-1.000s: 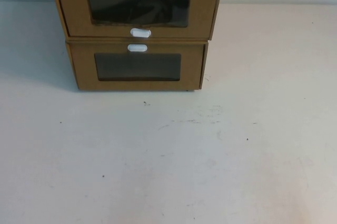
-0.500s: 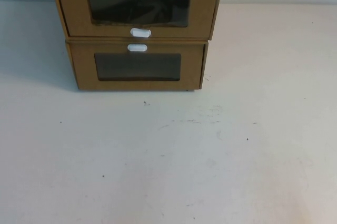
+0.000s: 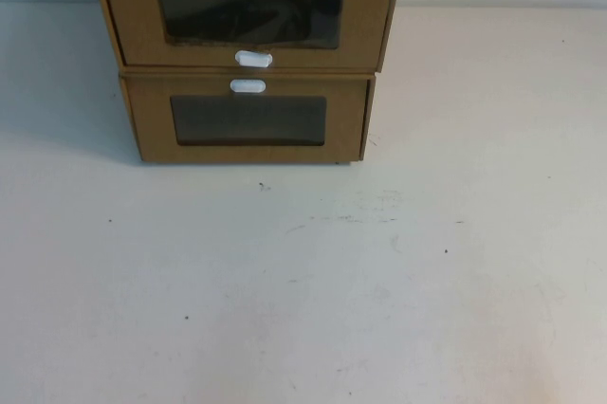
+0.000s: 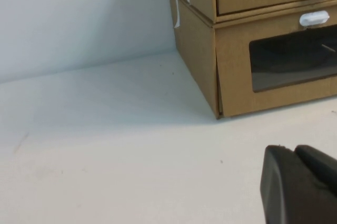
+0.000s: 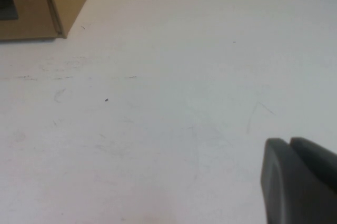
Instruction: Close the shoe box
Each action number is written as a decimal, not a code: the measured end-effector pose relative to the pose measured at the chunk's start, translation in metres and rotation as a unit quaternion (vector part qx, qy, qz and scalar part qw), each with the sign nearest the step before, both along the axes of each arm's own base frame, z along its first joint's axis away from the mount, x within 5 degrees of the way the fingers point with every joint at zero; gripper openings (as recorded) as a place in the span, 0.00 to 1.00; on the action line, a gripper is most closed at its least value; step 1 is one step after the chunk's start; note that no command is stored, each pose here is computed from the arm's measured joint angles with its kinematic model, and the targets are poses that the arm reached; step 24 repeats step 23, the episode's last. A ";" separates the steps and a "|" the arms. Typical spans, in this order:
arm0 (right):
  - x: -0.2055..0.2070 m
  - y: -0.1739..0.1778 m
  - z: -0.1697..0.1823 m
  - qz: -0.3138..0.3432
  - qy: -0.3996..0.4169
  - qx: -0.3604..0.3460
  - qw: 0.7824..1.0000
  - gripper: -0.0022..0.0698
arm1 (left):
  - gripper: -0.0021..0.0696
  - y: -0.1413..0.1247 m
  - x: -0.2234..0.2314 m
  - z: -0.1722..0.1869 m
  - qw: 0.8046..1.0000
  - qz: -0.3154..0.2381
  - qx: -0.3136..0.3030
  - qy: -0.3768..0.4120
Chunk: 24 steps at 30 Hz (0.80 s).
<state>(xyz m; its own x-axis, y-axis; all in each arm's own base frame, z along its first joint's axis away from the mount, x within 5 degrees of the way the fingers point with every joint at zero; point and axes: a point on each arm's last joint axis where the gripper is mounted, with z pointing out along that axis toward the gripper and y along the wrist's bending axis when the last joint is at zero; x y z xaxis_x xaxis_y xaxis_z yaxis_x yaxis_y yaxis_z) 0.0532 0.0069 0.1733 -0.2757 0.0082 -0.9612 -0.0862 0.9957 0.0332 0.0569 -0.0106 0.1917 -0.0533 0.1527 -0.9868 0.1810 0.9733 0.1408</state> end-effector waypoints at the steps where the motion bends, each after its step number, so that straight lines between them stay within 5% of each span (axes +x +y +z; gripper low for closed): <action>1: 0.000 0.000 0.000 0.000 0.000 0.000 1.000 0.01 | 0.03 0.000 -0.001 -0.002 1.000 0.000 0.000 0.007; 8: 0.000 0.000 0.000 0.000 -0.001 0.000 1.000 0.01 | 0.03 0.000 -0.005 -0.019 0.995 -0.003 0.008 0.103; 24: 0.000 0.000 0.000 0.000 -0.001 0.001 1.000 0.01 | 0.03 0.000 -0.005 -0.019 0.994 -0.002 0.011 0.105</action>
